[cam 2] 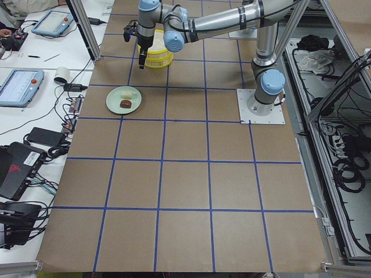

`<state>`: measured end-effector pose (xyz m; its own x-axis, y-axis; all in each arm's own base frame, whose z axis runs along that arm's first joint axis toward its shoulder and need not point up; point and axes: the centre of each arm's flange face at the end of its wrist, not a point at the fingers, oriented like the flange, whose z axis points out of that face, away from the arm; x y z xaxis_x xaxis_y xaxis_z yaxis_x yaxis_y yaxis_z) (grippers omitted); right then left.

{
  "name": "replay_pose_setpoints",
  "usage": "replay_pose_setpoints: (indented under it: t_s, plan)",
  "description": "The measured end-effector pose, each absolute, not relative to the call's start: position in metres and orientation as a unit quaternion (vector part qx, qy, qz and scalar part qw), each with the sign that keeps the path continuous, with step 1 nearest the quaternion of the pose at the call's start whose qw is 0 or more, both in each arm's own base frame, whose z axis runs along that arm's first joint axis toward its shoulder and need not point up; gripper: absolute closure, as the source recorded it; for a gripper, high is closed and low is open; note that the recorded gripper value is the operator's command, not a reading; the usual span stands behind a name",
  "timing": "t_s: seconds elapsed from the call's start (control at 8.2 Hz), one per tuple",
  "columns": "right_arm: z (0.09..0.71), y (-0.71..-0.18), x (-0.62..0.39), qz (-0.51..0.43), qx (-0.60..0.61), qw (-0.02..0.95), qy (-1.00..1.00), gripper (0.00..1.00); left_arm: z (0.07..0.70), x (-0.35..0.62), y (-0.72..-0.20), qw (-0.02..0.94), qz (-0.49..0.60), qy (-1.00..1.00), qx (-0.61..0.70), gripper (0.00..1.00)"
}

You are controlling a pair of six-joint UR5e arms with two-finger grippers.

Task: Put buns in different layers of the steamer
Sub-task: 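Reach the left gripper to the plate while the right reaches the steamer rim, then grasp the white bun with the left gripper while the right lifts the top tier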

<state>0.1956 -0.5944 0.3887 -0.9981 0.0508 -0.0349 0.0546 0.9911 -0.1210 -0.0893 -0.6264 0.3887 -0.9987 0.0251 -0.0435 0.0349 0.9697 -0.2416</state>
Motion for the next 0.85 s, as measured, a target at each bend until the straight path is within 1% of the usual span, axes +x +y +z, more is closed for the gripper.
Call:
replay_pose_setpoints:
  t_s: [0.12,0.37,0.49,0.61,0.73,0.85]
  plan:
    - [0.367,-0.607,0.201,-0.064,0.03,0.019,0.997,0.01,0.362,-0.086,-0.645,0.021,-0.134,0.991,0.014,0.0]
    - [0.326,-0.621,0.217,-0.06,0.026,0.021,0.998,0.06,0.302,-0.074,-0.676,0.025,-0.145,0.989,0.02,0.0]
    - [0.311,-0.624,0.221,-0.053,0.026,0.023,0.998,0.22,0.272,-0.062,-0.688,0.027,-0.141,0.989,0.027,0.0]
    - [0.297,-0.625,0.226,-0.042,0.025,0.037,0.998,0.32,0.244,-0.051,-0.698,0.022,-0.138,0.99,0.03,0.0]
    - [0.286,-0.627,0.23,-0.033,0.024,0.049,0.998,0.53,0.222,-0.045,-0.708,0.016,-0.143,0.989,0.032,0.0]
    - [0.279,-0.628,0.23,-0.028,0.024,0.051,0.998,0.76,0.211,-0.042,-0.718,0.011,-0.153,0.988,0.033,0.0]
